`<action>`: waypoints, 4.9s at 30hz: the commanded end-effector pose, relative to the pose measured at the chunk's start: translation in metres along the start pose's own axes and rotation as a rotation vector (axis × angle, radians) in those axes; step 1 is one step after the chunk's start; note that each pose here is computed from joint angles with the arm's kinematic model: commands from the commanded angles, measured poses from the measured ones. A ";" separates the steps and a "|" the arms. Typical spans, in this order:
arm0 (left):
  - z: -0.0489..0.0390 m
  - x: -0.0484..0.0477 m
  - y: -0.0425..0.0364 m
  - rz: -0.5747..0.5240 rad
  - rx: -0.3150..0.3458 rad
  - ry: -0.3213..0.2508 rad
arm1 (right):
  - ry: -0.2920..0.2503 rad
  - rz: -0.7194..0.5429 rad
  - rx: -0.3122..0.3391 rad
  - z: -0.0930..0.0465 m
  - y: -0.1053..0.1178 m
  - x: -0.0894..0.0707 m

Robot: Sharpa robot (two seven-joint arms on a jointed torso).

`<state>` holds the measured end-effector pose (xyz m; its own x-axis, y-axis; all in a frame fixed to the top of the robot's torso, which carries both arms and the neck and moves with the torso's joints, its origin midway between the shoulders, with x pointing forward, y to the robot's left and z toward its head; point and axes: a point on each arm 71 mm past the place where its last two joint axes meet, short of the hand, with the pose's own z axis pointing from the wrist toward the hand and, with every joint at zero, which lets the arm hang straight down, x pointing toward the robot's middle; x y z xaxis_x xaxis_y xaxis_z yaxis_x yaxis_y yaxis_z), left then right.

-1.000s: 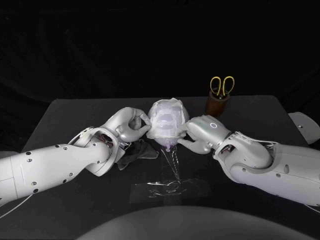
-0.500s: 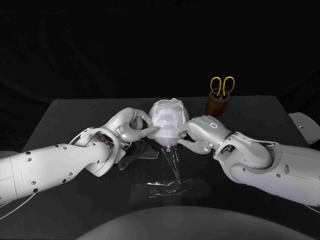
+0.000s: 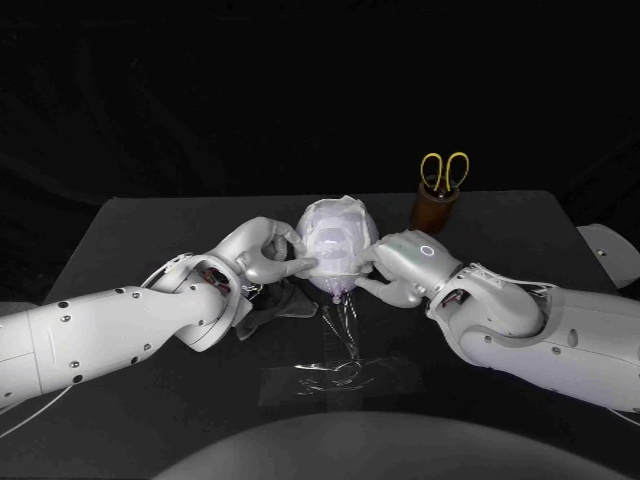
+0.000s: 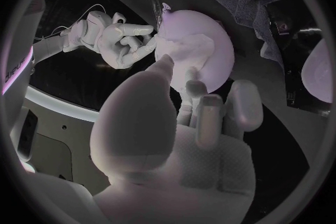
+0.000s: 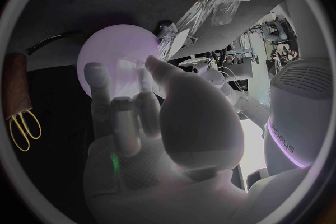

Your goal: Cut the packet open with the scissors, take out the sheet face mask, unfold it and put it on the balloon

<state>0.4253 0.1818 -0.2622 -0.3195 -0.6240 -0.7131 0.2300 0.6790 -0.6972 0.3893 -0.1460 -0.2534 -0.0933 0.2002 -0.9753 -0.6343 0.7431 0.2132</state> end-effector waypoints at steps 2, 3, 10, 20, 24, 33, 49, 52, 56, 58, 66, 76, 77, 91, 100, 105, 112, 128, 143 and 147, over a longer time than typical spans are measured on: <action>0.0015 0.0026 0.0006 0.035 -0.023 0.017 | 0.009 -0.013 0.000 0.000 0.000 0.001; 0.0017 0.0028 0.0005 0.038 -0.024 0.017 | 0.010 -0.013 0.000 0.000 0.000 0.001; 0.0040 0.0057 -0.0019 0.055 -0.024 0.021 | 0.010 -0.013 0.001 0.000 0.000 0.001; 0.0070 0.0106 -0.0080 0.066 -0.009 0.027 | 0.008 -0.011 -0.001 0.001 0.001 0.001; 0.0078 0.0111 -0.0093 0.065 -0.005 0.022 | 0.007 -0.010 -0.001 0.001 0.001 0.001; 0.0084 0.0101 -0.0118 0.054 0.012 0.001 | 0.006 -0.010 0.001 0.001 0.001 0.001; 0.0056 0.0065 -0.0135 0.027 0.038 -0.021 | 0.009 -0.013 0.006 0.000 0.000 0.001; 0.0043 0.0045 -0.0132 0.014 0.040 -0.034 | 0.009 -0.013 0.006 0.001 0.000 0.001; 0.0014 0.0001 -0.0119 -0.026 0.036 -0.056 | 0.011 -0.014 0.008 0.001 -0.001 0.001; 0.0003 -0.0013 -0.0111 -0.041 0.029 -0.060 | 0.011 -0.014 0.008 0.001 -0.001 0.001; -0.0046 -0.0093 -0.0025 -0.121 -0.038 -0.075 | 0.012 -0.015 0.010 0.000 -0.002 0.001; -0.0080 -0.0132 0.0178 -0.230 -0.202 -0.046 | 0.013 -0.016 0.011 0.000 -0.002 0.001; -0.0082 -0.0130 0.0196 -0.242 -0.219 -0.040 | 0.013 -0.016 0.011 0.001 -0.002 0.001; -0.0121 -0.0105 0.0379 -0.418 -0.413 -0.009 | 0.014 -0.017 0.013 0.001 -0.003 0.002; -0.0143 -0.0095 0.0472 -0.509 -0.511 -0.006 | 0.014 -0.017 0.014 0.001 -0.003 0.002; -0.0149 -0.0086 0.0493 -0.548 -0.540 -0.006 | 0.014 -0.017 0.014 0.001 -0.003 0.002; -0.0155 -0.0090 0.0524 -0.559 -0.561 0.002 | 0.013 -0.017 0.013 0.001 -0.003 0.001; -0.0136 -0.0193 0.0623 -0.478 -0.521 0.004 | 0.011 -0.017 0.013 0.000 -0.003 0.001; 0.0120 -0.0289 0.0232 -0.503 -0.208 -0.012 | 0.008 -0.015 0.010 0.001 -0.002 0.001; 0.0170 -0.0251 0.0154 -0.478 -0.167 0.019 | 0.008 -0.015 0.009 0.001 -0.002 0.001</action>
<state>0.4524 0.2087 -0.2615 -0.3112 -0.9027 -0.2971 -0.1867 0.3646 -0.9123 0.3910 -0.1466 -0.2544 -0.0928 0.1966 -0.9761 -0.6268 0.7502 0.2107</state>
